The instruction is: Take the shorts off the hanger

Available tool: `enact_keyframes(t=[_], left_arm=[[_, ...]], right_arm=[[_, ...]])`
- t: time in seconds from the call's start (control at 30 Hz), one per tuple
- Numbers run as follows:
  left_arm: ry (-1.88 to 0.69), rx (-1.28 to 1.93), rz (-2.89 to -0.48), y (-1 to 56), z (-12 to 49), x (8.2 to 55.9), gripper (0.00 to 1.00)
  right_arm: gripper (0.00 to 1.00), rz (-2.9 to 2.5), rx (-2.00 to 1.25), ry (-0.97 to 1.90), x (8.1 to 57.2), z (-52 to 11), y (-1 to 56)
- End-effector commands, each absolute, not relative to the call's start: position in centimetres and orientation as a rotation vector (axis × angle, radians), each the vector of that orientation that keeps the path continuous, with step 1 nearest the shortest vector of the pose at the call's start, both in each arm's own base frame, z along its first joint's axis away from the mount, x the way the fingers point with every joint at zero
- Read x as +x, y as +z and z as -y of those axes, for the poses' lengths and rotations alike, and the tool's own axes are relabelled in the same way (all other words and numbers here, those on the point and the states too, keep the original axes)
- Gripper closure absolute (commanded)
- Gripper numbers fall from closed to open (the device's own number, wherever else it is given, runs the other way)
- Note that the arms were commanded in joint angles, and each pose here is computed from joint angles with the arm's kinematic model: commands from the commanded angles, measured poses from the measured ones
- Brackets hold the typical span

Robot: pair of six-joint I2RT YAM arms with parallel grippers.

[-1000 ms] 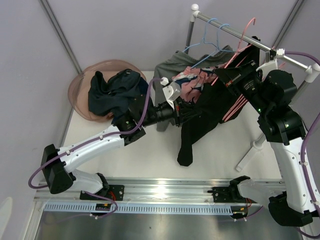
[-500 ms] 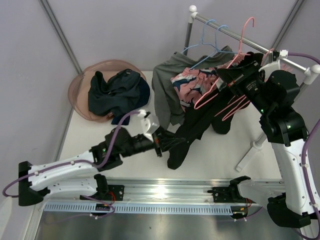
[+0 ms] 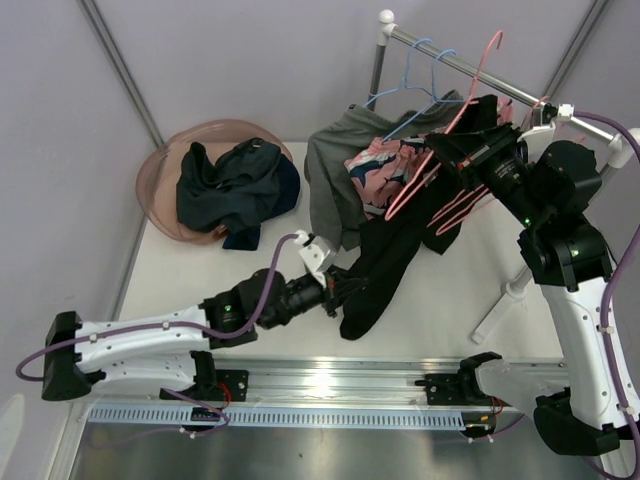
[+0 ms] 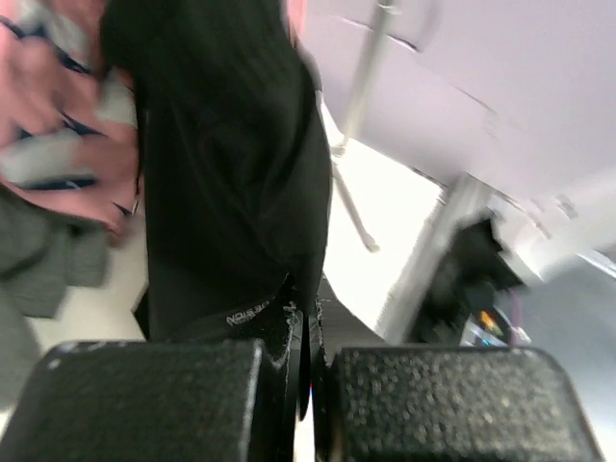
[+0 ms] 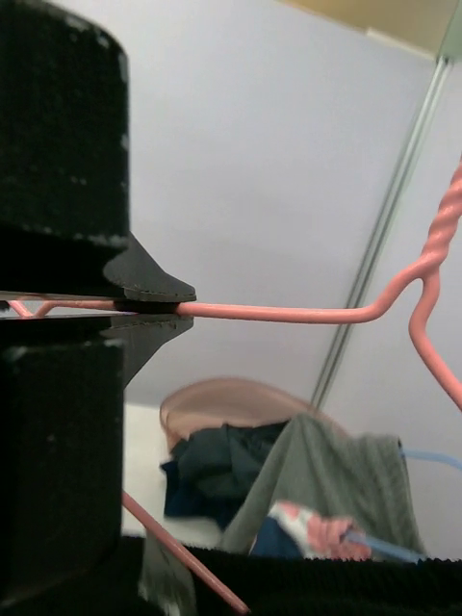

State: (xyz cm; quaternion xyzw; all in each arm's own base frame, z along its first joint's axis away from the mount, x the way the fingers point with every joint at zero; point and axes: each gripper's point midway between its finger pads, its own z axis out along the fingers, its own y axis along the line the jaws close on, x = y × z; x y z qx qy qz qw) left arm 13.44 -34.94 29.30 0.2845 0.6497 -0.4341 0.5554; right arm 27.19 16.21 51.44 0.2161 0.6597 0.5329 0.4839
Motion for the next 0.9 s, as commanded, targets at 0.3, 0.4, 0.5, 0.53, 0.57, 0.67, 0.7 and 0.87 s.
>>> enact_keyframes(t=[0.3, 0.4, 0.5, 0.53, 0.57, 0.67, 0.7, 0.87], left_arm=[[-0.778, 0.448, -1.525, 38.0, 39.5, 25.9, 1.0], [-0.746, 0.439, -1.531, 38.6, 39.1, 27.0, 1.0], [-0.761, 0.427, -1.529, 38.7, 37.8, 26.2, 1.0], [-0.772, 0.438, -1.542, 38.0, 37.5, 25.6, 1.0], [-0.784, 0.434, -1.562, 37.2, 37.0, 25.2, 1.0], [-0.81, 0.442, -1.567, 36.7, 34.7, 22.4, 1.0], [-0.812, 0.447, -1.562, 36.9, 34.1, 21.6, 1.0], [-0.753, 0.466, -1.633, 35.0, 29.3, 17.8, 1.0]], right_arm=[[1.0, -1.351, 0.396, 1.807, 18.4, -19.1, 59.4], [1.0, -1.31, 0.431, 1.797, 17.3, -18.0, 60.0], [1.0, -1.281, 0.457, 1.681, 17.5, -16.4, 60.2], [1.0, -1.288, 0.46, 1.643, 17.8, -16.3, 59.9], [1.0, -1.306, 0.477, 1.598, 18.6, -16.2, 59.3], [1.0, -1.371, 0.481, 1.479, 20.7, -16.4, 57.0], [1.0, -1.379, 0.485, 1.426, 21.6, -16.2, 56.4], [1.0, -1.411, 0.52, 1.317, 24.9, -15.5, 53.8]])
